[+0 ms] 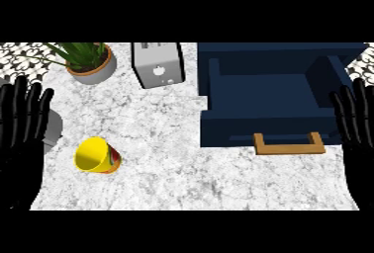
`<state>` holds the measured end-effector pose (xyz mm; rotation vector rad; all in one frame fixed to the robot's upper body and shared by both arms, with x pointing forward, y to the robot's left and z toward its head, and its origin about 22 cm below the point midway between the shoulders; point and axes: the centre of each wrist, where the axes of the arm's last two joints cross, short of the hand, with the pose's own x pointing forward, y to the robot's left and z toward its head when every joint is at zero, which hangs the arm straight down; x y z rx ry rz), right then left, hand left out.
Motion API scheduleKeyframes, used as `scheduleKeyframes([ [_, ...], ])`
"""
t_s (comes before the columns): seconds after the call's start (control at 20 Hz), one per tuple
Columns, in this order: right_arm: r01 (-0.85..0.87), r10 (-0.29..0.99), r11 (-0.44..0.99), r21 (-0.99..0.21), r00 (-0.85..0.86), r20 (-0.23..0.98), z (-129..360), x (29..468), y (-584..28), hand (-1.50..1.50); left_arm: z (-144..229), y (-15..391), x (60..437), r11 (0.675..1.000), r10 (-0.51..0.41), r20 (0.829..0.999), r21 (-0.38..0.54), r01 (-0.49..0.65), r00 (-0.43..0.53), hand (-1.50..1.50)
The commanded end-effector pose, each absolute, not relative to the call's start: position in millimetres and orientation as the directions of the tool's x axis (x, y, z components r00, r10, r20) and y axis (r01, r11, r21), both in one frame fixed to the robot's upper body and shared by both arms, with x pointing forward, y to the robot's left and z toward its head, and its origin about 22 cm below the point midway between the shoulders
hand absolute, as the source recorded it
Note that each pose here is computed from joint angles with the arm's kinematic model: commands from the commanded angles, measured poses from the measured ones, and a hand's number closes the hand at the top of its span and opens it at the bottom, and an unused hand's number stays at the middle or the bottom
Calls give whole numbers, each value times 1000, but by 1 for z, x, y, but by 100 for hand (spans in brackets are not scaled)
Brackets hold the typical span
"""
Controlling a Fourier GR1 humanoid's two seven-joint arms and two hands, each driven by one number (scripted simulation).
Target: Pick up the cup, place it into the drawer and close the drawer
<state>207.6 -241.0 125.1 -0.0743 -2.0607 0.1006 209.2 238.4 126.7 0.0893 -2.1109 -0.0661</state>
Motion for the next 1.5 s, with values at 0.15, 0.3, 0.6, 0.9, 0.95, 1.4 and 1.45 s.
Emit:
scheduleKeyframes([
  [0.15,-12,72,996,-91,-516,854,142,206,-238,-150,140,263,197,978,-9,848,118,172,-529,-150],
  [0.3,-130,75,982,-140,-415,907,124,209,-236,-150,99,272,202,975,179,939,-129,182,-294,-150],
  [0.6,-178,49,976,-127,-389,920,110,229,-247,-150,93,312,214,968,218,938,-174,179,-268,-150],
  [0.9,-165,67,976,-142,-395,916,130,248,-236,-150,57,350,212,984,150,967,-126,128,-204,-150],
  [0.95,-163,61,977,-134,-392,918,129,239,-237,-150,55,342,232,987,124,976,-104,119,-177,-150],
  [1.4,-171,67,974,-151,-421,905,130,262,-258,-150,-21,341,239,995,91,991,-85,58,-100,-150],
  [1.45,-165,64,975,-147,-425,903,144,255,-244,-150,-20,365,234,995,92,990,-87,56,-111,-150],
])
